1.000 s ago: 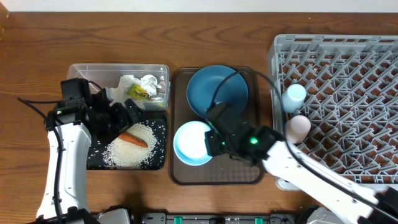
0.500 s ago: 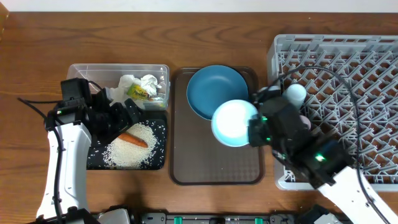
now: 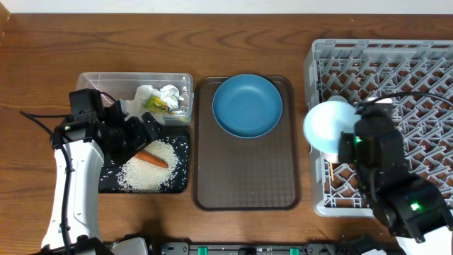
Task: Sort waste into correct bins and load items into the dishwasher rack
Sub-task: 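Lower the white bowl into the rack's back row and open right gripper, then raise right gripper and move it left toward the blue plate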
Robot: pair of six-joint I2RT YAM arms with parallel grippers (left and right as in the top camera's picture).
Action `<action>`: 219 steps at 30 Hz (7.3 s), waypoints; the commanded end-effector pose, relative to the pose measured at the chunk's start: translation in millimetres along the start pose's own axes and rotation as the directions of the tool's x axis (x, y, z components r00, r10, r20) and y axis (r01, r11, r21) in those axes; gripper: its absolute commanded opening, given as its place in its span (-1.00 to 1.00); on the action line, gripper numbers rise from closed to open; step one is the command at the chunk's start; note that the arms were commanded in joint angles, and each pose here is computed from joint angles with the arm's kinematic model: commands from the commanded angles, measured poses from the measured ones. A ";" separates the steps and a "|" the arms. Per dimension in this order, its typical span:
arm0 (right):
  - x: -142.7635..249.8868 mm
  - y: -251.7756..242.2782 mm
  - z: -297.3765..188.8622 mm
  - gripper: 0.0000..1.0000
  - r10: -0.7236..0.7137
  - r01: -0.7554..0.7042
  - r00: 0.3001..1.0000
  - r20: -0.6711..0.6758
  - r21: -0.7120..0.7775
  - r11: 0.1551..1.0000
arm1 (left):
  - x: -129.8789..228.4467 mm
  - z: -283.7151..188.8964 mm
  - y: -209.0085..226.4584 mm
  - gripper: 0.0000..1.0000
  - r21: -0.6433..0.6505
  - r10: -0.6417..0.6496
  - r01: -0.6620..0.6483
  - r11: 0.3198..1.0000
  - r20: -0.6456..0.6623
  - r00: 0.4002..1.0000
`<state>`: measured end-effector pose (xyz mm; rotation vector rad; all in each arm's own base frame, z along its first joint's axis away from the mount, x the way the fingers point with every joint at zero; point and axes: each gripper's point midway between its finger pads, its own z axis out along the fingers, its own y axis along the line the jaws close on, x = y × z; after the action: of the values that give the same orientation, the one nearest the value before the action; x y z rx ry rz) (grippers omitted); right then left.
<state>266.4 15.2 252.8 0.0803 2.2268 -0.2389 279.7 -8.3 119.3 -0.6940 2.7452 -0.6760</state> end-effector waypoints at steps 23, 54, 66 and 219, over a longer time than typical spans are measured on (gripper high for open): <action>-120.8 -177.1 80.7 -0.97 -0.295 0.179 0.955 -0.010 0.814 0.553 | 1.6 0.8 1.4 0.98 0.002 -0.016 0.016 1.000 -0.007 1.000; -44.7 -102.6 256.0 -0.90 -0.573 0.676 0.709 -0.410 0.626 0.388 | 1.6 0.8 1.4 0.98 0.002 -0.016 0.016 1.000 -0.007 1.000; -50.7 -56.5 250.3 -0.48 -0.615 0.675 0.698 -0.367 0.624 0.394 | 1.6 0.8 1.4 0.98 0.002 -0.016 0.016 1.000 -0.007 1.000; 72.2 224.7 38.8 -0.35 -0.142 -0.116 0.916 -0.376 -0.585 0.803 | 1.6 0.9 1.4 0.98 0.002 -0.017 0.017 1.000 -0.008 1.000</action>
<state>282.0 216.2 156.3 -0.2409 2.5826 0.5781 279.6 -8.9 119.4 -0.6936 2.7450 -0.6811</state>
